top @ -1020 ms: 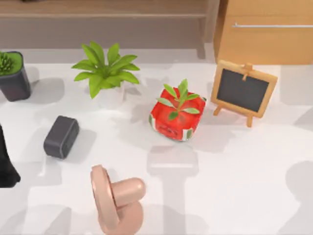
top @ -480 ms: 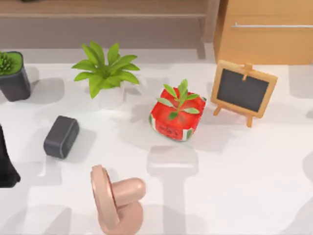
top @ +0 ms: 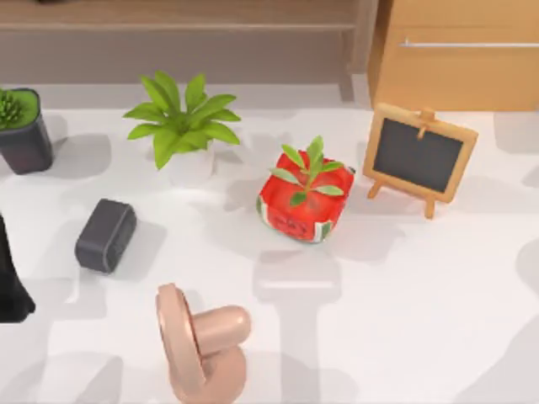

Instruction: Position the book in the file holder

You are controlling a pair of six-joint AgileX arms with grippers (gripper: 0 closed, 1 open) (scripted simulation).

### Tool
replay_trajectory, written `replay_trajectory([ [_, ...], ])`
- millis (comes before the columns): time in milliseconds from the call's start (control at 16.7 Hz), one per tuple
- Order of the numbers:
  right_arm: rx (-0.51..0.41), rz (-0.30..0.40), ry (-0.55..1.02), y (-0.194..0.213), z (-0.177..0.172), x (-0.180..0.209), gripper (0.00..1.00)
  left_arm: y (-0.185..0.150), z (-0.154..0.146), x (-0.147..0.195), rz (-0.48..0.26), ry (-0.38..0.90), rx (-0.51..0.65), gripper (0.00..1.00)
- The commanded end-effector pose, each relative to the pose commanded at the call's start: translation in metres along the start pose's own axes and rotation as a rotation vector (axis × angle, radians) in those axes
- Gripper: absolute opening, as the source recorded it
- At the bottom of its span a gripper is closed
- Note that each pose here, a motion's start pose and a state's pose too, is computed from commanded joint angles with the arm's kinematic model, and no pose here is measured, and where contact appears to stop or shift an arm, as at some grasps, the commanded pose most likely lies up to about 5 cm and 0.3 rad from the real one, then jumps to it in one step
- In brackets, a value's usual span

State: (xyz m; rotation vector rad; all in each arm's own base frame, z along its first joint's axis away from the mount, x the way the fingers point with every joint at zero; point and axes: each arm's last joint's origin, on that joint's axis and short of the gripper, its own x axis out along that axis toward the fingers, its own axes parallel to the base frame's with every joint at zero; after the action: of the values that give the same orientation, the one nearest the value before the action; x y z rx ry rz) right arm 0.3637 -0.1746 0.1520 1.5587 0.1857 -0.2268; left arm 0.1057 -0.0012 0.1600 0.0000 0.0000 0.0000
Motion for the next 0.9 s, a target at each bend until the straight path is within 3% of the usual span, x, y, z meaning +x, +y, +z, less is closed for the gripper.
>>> replay_trajectory([
  [300, 0.004, -0.005, -0.004, -0.0014, 0.0012, 0.0068, 0.0, 0.0, 0.0, 0.0, 0.0, 0.0, 0.0, 1.0],
  [900, 0.004, -0.005, -0.004, -0.0014, 0.0012, 0.0068, 0.75, 0.0, 0.0, 0.0, 0.0, 0.0, 0.0, 1.0],
])
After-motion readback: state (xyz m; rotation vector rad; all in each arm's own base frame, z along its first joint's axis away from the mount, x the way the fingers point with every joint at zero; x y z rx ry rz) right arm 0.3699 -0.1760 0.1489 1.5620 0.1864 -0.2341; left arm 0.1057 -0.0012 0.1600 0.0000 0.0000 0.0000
